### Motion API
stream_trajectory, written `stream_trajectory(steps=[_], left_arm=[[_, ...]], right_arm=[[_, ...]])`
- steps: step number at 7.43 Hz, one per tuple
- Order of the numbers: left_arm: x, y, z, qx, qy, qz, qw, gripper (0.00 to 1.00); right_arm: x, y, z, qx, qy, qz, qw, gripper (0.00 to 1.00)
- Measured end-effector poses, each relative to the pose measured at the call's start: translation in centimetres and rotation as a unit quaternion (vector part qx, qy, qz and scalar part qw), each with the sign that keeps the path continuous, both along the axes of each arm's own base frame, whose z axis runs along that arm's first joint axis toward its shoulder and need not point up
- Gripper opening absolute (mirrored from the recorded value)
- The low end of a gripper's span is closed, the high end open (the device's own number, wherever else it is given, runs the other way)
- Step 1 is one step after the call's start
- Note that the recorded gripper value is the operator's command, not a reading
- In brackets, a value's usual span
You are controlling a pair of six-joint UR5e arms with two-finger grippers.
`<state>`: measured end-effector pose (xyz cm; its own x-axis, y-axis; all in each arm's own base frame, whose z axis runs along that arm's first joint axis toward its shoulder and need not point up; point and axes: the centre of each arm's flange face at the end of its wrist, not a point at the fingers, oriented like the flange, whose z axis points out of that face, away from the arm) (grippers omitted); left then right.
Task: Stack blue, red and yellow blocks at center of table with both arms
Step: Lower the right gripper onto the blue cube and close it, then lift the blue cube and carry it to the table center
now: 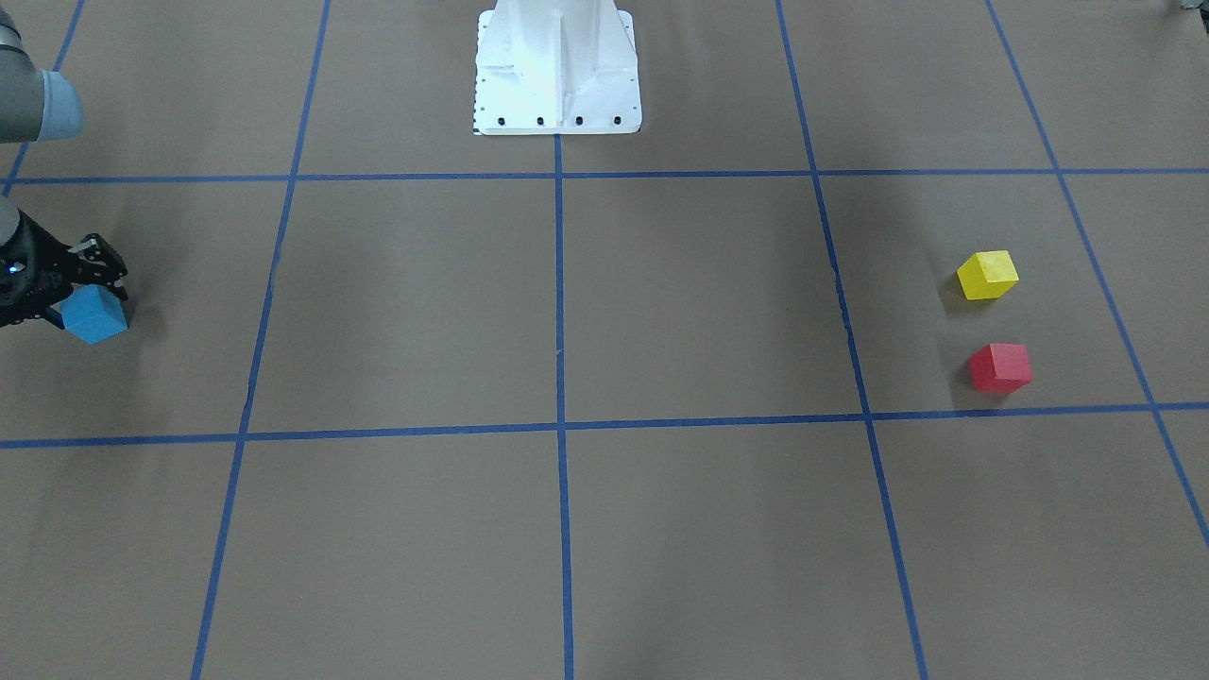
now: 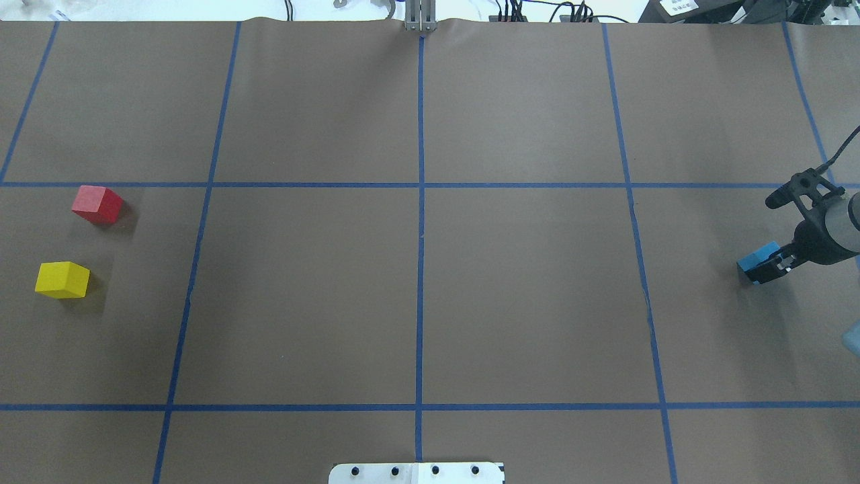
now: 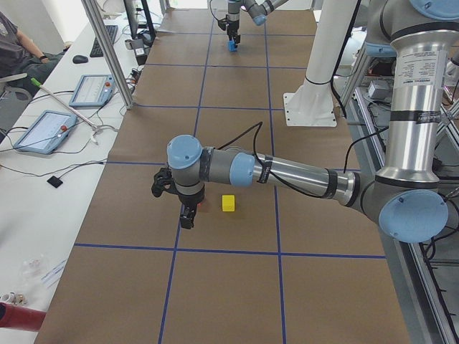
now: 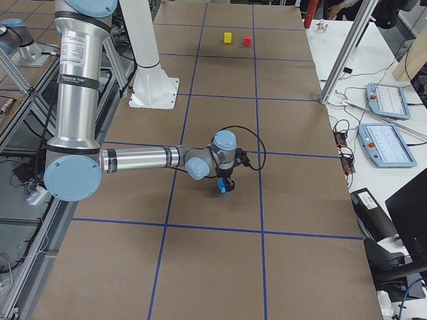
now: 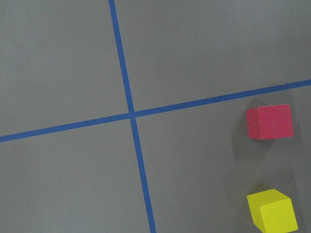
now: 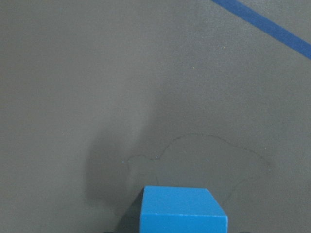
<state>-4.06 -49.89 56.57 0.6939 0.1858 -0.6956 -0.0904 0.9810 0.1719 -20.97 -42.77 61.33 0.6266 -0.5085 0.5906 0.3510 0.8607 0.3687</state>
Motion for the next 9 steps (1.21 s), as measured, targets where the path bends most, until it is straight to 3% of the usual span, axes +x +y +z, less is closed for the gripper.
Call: stream_trajectory(steps=[3,5,7,9], left_arm=[[0.0,0.0,-0.1,0.001,0.0,0.0,1.0,1.0],[0.0,0.0,-0.4,0.003,0.0,-0.001,1.0,1.0],[0.0,0.3,-0.7,0.005,0.001,-0.001,1.0,1.0],[0.1,1.0,-0.2,0.001,0.001,0.001,1.0,1.0]], right_arm=[[1.4,-1.2,-2.6,-0.011,-0.028,0.014,0.9995,0.0],[1.6,-5.0,-10.0,-0.058,-0.066,0.06,0.9943,0.0],[-4.6,-7.8,-19.2,-0.123,-0.1,0.122,0.9798,0.0],[-15.4,-7.8,-29.4,-0.175,-0.123,0.185,0.9592,0.0]])
